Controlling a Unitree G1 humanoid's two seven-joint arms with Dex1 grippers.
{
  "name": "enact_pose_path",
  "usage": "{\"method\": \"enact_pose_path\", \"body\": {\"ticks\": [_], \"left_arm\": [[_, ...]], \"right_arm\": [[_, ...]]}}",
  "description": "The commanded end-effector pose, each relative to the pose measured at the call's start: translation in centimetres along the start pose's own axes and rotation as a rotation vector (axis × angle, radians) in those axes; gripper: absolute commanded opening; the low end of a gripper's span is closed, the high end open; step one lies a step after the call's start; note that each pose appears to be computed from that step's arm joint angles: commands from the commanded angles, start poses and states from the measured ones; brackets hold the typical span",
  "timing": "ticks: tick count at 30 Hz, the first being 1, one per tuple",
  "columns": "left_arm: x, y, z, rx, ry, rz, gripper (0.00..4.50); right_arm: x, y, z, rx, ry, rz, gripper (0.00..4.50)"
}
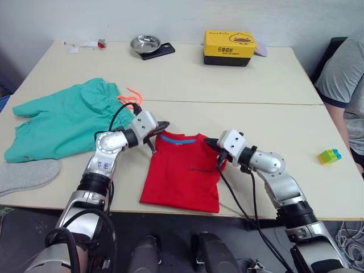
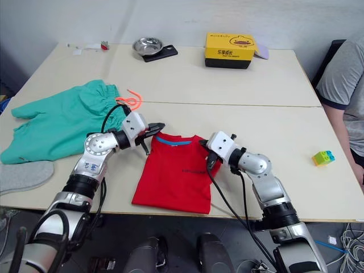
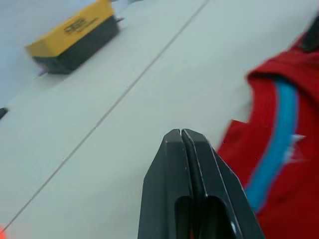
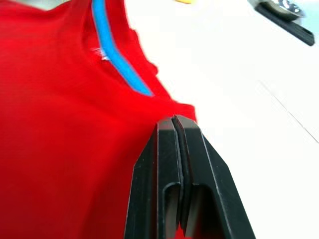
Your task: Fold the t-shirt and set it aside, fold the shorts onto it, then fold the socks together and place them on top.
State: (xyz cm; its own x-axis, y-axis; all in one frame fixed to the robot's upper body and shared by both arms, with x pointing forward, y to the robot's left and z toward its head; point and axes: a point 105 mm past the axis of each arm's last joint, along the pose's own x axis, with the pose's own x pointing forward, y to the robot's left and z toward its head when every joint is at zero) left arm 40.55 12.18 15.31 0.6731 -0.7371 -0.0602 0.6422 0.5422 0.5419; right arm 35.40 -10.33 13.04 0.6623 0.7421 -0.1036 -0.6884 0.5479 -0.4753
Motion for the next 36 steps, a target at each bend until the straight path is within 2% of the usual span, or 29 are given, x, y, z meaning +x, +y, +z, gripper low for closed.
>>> {"method": "enact_pose_path", "body": {"ticks": [1,3,5,7,10,14,16,18,20,23,28,33,36], "left_arm": [[-0.7,0.9,0.9,0.020,-0.040,0.017,0.04],[-1.8,0.4,1.4,-0.010,-0.094,-0.039,0.04],[-3.4,-0.5,2.2,-0.064,-0.172,-0.124,0.00],[-4.8,-1.0,2.9,-0.130,-0.230,-0.181,0.00],[-7.3,-2.1,3.4,-0.191,-0.234,-0.283,0.59],[-10.2,-3.7,4.2,-0.205,-0.207,-0.392,1.80],[-12.1,-4.6,4.2,-0.185,-0.154,-0.469,2.40],[-13.1,-4.5,4.1,-0.171,-0.120,-0.477,3.00],[-13.9,-4.0,4.5,-0.191,-0.117,-0.451,3.60],[-15.0,-5.6,4.9,-0.198,-0.099,-0.511,4.48],[-16.5,-7.2,5.1,-0.269,-0.075,-0.530,4.48],[-17.2,-7.9,4.5,-0.305,-0.067,-0.488,4.48],[-17.3,-8.2,4.4,-0.304,-0.068,-0.475,4.50]], "right_arm": [[-1.7,-1.0,2.6,0.097,-0.127,0.014,0.00],[-3.2,-1.5,3.3,0.212,-0.164,0.025,0.00],[-4.9,-1.2,3.4,0.335,-0.145,0.072,0.35],[-5.9,-0.4,3.5,0.428,-0.104,0.122,0.91],[-7.7,1.1,2.7,0.606,0.047,0.186,1.96],[-10.1,3.2,0.7,0.879,0.294,0.230,3.36],[-10.6,4.3,-0.7,0.954,0.429,0.219,4.02],[-10.5,5.0,-1.2,0.994,0.490,0.215,4.50],[-10.0,5.8,-1.4,1.034,0.542,0.228,4.50],[-8.5,6.6,-1.5,1.097,0.531,0.221,4.50],[-6.7,8.2,-0.3,1.136,0.498,0.320,4.50],[-5.0,9.8,-0.2,1.116,0.555,0.368,4.50],[-3.7,10.1,0.0,1.122,0.559,0.379,3.91]]}}
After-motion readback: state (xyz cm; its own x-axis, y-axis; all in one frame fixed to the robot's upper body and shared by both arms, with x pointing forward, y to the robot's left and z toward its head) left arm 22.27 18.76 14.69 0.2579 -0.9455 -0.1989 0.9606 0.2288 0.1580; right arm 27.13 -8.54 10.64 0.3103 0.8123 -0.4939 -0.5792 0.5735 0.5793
